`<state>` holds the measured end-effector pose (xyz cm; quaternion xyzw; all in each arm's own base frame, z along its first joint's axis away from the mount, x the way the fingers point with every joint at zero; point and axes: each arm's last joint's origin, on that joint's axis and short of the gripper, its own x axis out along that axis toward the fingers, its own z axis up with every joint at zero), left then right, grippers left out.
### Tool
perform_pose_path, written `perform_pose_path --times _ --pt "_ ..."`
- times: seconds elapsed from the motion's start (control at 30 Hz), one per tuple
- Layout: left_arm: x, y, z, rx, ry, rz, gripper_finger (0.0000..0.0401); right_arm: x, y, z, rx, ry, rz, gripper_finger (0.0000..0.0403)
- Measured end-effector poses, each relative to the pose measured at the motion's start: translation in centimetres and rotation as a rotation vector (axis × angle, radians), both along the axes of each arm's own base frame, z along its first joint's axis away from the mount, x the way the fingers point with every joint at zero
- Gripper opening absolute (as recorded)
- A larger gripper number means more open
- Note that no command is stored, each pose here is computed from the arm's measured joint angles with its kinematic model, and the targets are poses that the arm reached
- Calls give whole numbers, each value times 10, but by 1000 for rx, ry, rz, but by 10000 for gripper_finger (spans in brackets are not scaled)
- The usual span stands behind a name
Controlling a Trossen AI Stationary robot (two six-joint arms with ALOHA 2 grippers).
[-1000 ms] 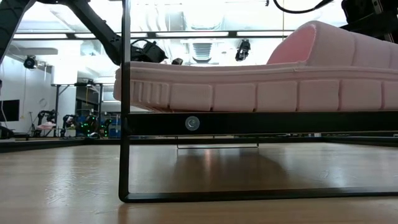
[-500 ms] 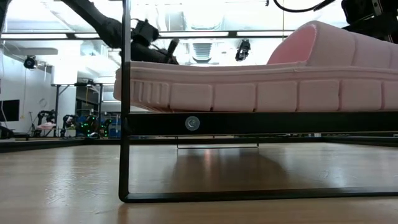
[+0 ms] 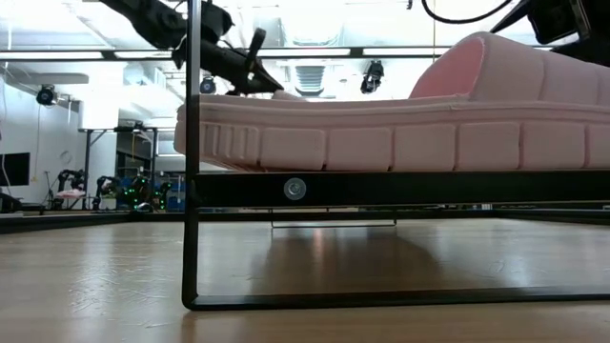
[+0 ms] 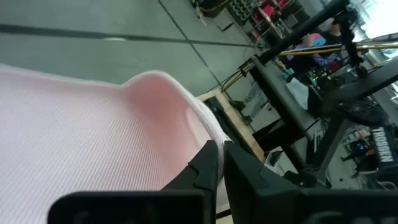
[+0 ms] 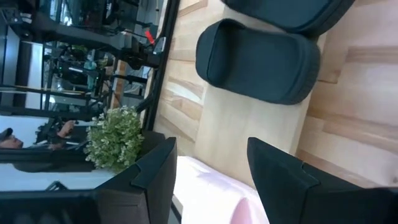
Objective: Pick and place slides into the shelf
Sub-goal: Put the pink slide on the shelf
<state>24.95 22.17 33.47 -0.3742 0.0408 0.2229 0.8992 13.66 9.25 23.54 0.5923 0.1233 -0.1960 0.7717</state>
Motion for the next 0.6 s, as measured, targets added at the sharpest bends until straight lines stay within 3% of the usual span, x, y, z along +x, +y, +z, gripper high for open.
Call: perform_pose_path --times 0.6 --pt "4 -62 40 65 -102 25 0 -40 -35 9 -17 35 -10 182"
